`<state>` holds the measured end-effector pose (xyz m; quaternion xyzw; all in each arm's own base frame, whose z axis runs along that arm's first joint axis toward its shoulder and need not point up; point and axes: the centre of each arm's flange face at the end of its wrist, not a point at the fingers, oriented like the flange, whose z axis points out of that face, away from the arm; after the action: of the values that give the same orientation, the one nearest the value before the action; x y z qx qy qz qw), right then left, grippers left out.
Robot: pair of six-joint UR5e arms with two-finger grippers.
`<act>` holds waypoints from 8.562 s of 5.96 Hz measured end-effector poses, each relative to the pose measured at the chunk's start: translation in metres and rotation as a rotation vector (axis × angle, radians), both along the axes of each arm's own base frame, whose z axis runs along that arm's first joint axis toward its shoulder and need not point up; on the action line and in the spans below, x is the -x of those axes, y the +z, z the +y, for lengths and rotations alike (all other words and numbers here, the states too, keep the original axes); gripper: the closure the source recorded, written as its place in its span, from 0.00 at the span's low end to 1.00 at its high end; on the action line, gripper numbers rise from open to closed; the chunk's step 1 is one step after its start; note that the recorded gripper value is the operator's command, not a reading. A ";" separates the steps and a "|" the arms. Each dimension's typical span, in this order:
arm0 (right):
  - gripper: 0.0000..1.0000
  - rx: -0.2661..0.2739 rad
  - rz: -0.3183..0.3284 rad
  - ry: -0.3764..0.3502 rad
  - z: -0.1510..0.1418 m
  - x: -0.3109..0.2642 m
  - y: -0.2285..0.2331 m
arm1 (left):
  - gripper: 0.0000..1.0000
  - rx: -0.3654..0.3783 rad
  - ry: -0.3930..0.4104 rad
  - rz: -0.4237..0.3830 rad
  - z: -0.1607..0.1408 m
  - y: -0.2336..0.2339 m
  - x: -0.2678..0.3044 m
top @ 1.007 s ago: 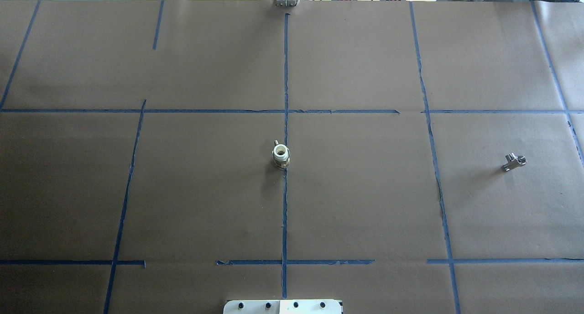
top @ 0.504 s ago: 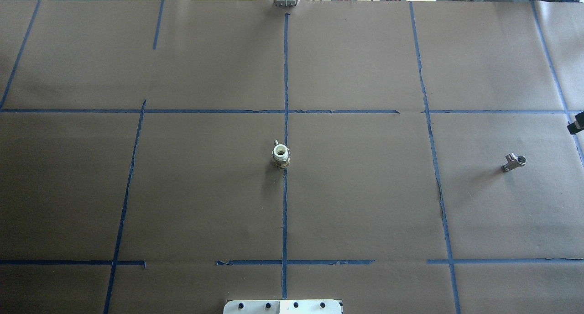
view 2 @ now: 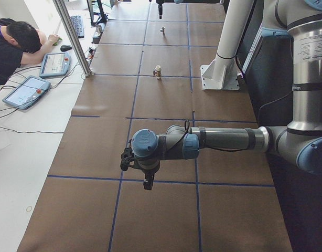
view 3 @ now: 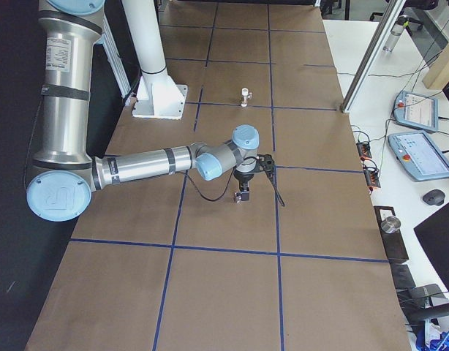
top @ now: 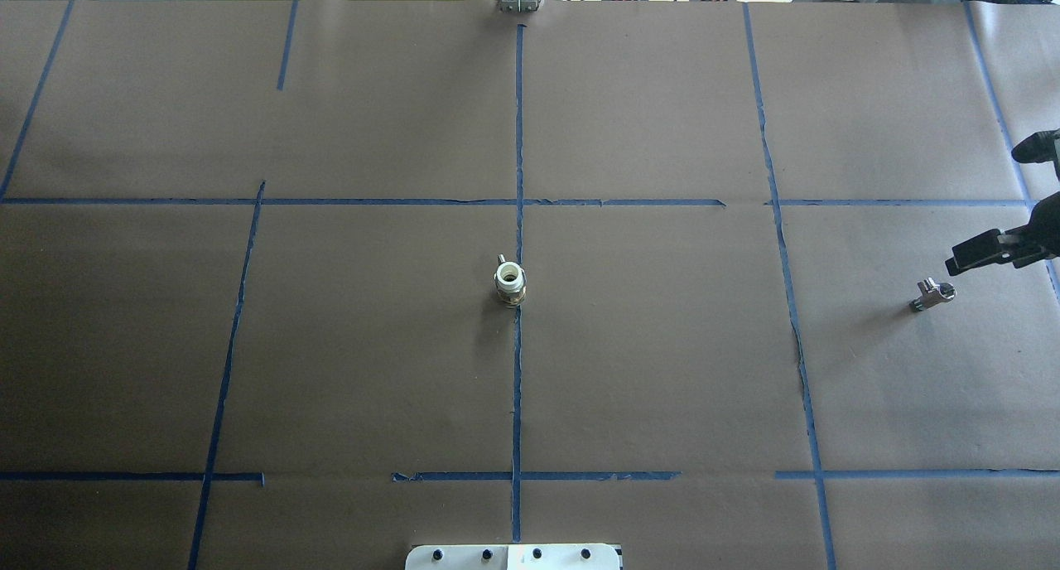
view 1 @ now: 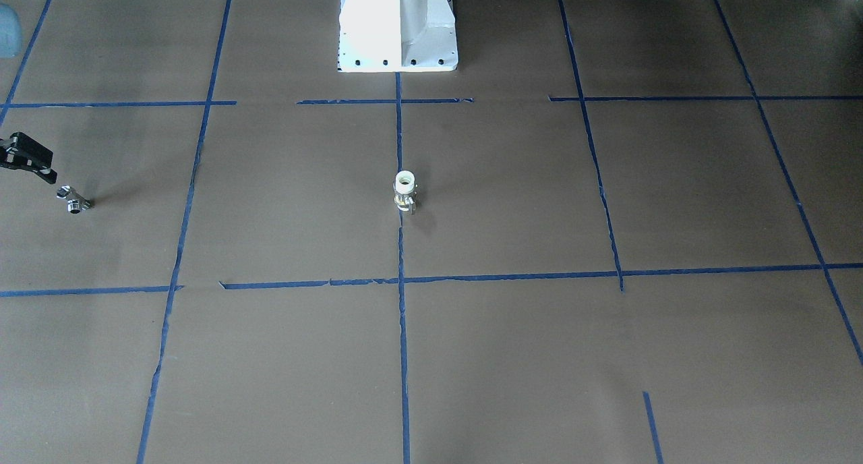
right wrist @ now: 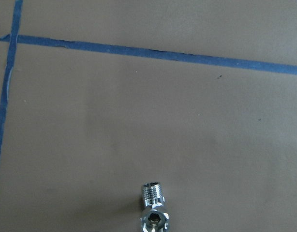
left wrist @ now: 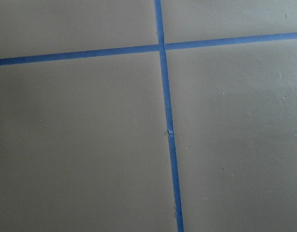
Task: Assemble PPR valve and pipe with both arms
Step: 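Lower the right gripper onto the chrome valve and close it, then lift the chrome valve with the right gripper and carry it above the fitting, then lower the chrome valve into the white fitting's socket with the right gripper, then open the right gripper and withdraw the right arm from the assembly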
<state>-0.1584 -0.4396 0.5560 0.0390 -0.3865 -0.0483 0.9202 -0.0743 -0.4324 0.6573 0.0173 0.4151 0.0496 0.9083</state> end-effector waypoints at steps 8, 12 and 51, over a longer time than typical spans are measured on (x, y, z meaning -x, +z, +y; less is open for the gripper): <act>1.00 0.010 0.055 -0.065 0.003 0.056 0.037 | 0.00 -0.011 -0.001 0.001 -0.001 -0.006 0.000; 1.00 -0.001 0.021 0.024 -0.037 0.042 -0.137 | 0.00 0.003 -0.020 0.001 -0.002 -0.010 0.000; 0.00 0.163 0.066 0.129 -0.225 0.062 -0.206 | 0.00 0.016 -0.009 -0.103 -0.016 -0.013 -0.018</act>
<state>-0.2206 -0.6651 0.3504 -0.0129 -0.3552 0.0413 0.9338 -0.0564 -0.4479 0.6447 0.0094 0.3681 0.0428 0.9287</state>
